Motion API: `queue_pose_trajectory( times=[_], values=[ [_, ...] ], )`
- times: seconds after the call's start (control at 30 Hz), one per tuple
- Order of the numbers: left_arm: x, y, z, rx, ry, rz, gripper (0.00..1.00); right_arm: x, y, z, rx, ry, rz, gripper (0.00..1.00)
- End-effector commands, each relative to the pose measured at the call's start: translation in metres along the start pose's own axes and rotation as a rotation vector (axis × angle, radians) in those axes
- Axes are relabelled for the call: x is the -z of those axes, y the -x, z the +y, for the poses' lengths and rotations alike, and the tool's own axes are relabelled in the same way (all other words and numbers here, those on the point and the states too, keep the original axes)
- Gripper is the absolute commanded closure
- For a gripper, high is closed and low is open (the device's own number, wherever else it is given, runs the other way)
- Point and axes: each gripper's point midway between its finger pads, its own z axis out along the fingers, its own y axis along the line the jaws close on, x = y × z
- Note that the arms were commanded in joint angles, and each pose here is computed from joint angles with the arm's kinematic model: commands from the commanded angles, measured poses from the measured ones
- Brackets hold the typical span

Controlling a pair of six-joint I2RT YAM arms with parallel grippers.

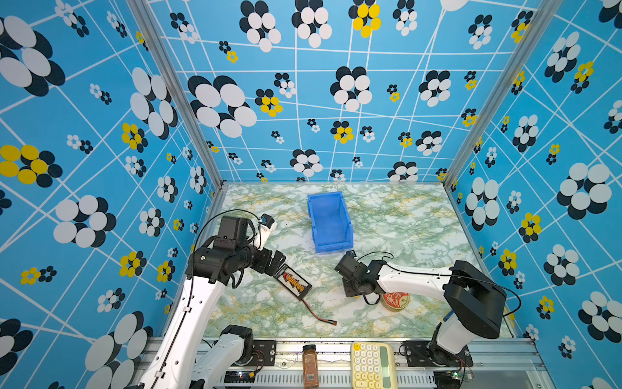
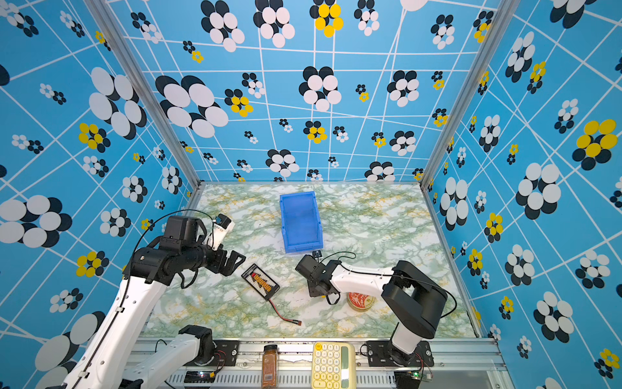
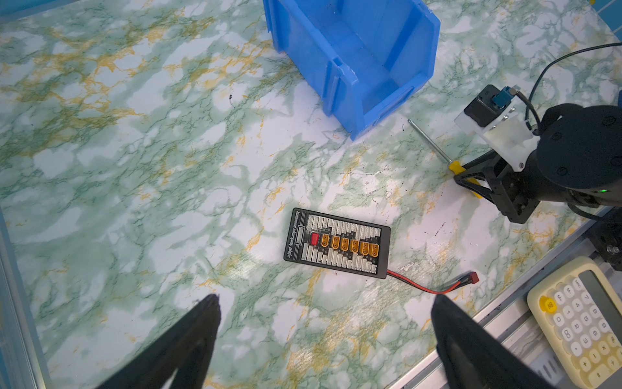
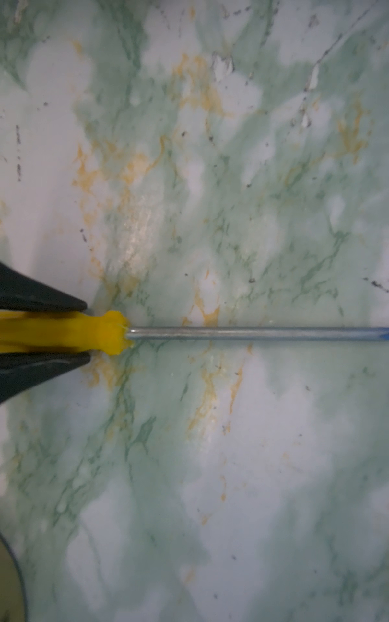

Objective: Put the screwdriver in the bin
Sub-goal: 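Lower the right gripper and close it on the yellow screwdriver handle, then lift the screwdriver with the right gripper and carry it over the blue bin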

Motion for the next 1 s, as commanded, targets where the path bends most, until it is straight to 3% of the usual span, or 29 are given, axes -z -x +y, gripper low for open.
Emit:
queue_pose_trajectory(
  times=[0.0,0.13,0.33,0.97],
  values=[
    [-0.003,-0.001,-0.004,-0.017,-0.027,0.012,0.01,-0.005,-0.025,-0.014,0.019,-0.036,0.071,0.83],
    [-0.004,-0.002,-0.004,-0.027,-0.025,0.014,0.01,0.002,-0.025,-0.011,0.029,-0.005,0.070,0.84],
    [-0.010,-0.018,-0.024,-0.125,-0.123,0.079,0.02,0.019,-0.025,-0.010,0.057,0.028,0.078,0.84],
    [-0.014,-0.025,-0.012,-0.146,-0.047,0.105,0.01,0.068,-0.036,-0.015,0.144,0.064,0.166,0.82]
  ],
)
